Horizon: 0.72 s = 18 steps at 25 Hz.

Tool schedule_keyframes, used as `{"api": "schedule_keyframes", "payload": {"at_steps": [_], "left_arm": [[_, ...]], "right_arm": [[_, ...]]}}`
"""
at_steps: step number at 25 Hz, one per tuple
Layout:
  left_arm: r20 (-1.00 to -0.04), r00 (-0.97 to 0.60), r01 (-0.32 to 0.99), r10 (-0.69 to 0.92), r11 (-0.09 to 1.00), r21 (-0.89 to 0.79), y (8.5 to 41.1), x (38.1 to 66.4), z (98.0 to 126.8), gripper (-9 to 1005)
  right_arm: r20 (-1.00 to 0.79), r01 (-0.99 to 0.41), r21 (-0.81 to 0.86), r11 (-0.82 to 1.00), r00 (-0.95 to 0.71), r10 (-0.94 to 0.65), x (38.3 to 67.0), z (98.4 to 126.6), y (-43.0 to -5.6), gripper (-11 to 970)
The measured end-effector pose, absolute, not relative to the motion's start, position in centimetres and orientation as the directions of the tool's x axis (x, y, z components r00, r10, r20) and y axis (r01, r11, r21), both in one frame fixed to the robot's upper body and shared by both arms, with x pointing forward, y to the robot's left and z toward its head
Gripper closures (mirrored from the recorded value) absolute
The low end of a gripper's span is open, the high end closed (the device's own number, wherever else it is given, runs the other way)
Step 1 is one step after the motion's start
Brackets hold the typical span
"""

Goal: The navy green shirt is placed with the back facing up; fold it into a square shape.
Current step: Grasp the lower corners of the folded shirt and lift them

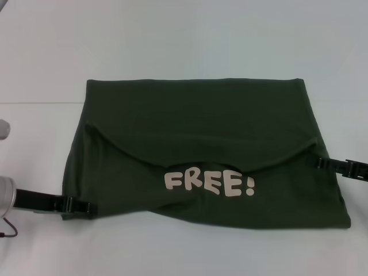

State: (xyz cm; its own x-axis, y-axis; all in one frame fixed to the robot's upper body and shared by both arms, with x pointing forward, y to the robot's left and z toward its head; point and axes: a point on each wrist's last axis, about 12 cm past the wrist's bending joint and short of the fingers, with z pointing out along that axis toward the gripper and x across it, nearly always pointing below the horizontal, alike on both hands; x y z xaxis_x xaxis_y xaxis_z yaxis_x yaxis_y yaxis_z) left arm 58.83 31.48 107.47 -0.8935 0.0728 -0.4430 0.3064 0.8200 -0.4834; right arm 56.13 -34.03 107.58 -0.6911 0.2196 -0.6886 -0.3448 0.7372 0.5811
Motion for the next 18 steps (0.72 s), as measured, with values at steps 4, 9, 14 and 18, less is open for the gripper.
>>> {"api": "schedule_keyframes", "payload": {"at_steps": [4, 9, 14, 18], "left_arm": [[-0.444, -0.892, 0.313, 0.085, 0.825, -0.471, 31.3, 59.0, 107.4, 579], [-0.449, -0.890, 0.307, 0.074, 0.826, -0.472, 31.4, 59.0, 107.5, 692], [-0.448, -0.890, 0.314, 0.083, 0.824, -0.471, 31.3, 59.0, 107.5, 865], [-0.448, -0.890, 0.314, 0.082, 0.824, -0.472, 31.5, 59.1, 107.6, 952]], "right_arm": [[-0.688, -0.346, 0.582, 0.736, -0.692, 0.219, 56.1, 107.6, -34.0, 62], [-0.684, -0.345, 0.587, 0.733, -0.695, 0.221, 56.0, 107.5, -34.1, 63], [-0.671, -0.356, 0.601, 0.715, -0.711, 0.210, 55.7, 108.3, -34.7, 65], [-0.560, -0.279, 0.628, 0.727, -0.811, 0.172, 56.1, 110.3, -36.2, 66]]}}
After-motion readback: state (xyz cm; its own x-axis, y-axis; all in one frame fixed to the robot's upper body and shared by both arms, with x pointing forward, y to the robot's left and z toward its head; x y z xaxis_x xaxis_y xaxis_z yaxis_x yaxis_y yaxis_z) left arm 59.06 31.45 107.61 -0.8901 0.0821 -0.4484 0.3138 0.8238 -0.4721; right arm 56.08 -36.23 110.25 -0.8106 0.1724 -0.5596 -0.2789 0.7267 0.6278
